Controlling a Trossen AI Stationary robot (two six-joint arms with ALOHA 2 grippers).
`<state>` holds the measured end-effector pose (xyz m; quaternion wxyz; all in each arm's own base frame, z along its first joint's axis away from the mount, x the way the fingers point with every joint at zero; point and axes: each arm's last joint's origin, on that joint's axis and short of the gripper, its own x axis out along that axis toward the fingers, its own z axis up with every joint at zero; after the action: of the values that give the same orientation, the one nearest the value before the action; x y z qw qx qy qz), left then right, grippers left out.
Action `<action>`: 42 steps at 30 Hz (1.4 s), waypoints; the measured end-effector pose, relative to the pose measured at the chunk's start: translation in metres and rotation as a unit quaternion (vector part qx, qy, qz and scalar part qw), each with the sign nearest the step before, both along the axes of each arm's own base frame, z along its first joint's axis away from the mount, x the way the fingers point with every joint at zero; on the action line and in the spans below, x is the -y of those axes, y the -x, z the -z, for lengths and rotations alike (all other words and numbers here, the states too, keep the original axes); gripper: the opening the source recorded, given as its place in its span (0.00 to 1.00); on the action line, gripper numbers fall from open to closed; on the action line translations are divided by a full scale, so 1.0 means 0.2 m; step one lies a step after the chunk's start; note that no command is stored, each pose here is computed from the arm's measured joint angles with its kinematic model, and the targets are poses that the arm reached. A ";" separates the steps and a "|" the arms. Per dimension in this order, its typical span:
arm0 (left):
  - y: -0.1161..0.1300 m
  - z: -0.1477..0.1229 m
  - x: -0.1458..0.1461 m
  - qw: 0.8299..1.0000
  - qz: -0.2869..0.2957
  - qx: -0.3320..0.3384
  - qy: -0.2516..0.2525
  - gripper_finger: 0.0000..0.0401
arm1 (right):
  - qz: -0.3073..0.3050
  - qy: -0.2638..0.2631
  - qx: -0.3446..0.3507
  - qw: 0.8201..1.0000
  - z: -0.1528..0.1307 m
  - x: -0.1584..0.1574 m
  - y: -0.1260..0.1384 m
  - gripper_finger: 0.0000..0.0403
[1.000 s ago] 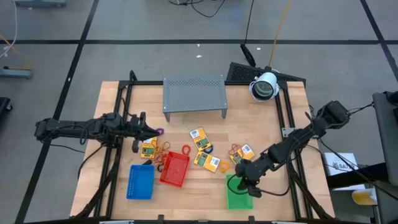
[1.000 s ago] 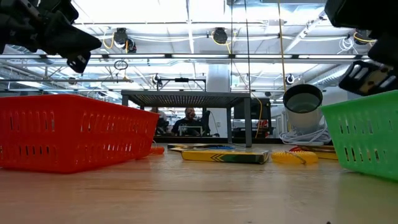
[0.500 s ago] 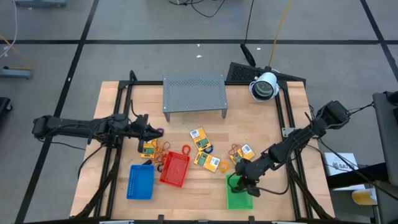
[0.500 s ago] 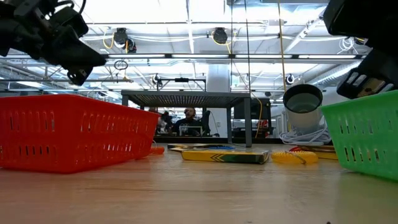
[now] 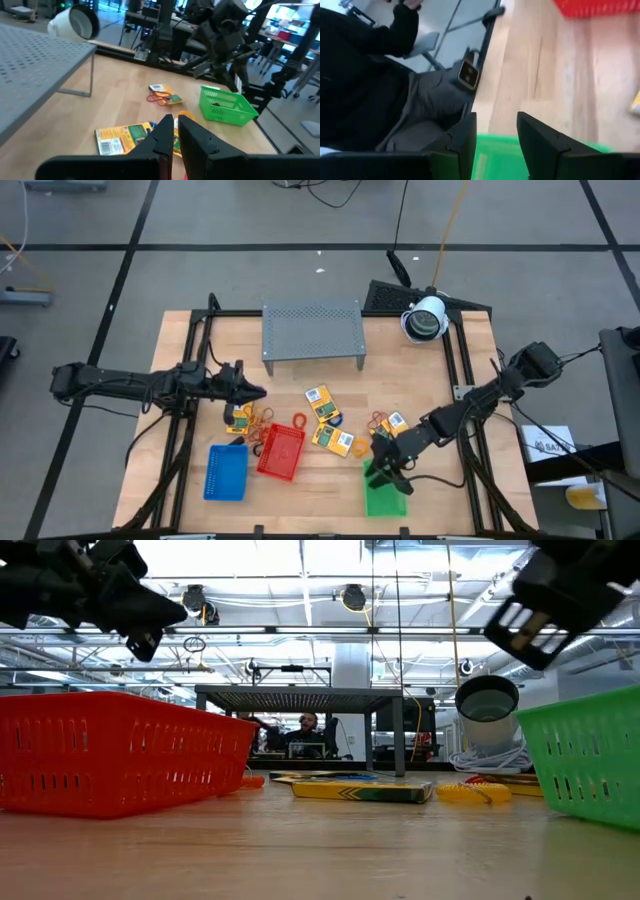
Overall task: Pick & Place Office Desk Supplies
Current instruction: Put the right red rubber band into the green basket
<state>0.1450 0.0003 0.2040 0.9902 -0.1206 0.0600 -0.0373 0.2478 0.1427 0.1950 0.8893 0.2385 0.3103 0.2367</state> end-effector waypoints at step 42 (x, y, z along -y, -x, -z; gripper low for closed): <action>0.00 -0.02 0.00 0.999 0.011 0.019 -0.026 0.08 | 0.082 0.222 -0.234 0.943 0.22 0.74 0.03 0.44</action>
<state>0.1452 -0.0002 0.2071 0.9935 -0.0936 0.0439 -0.0487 0.2408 -0.0057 0.1508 0.8383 0.1081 0.5338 0.0260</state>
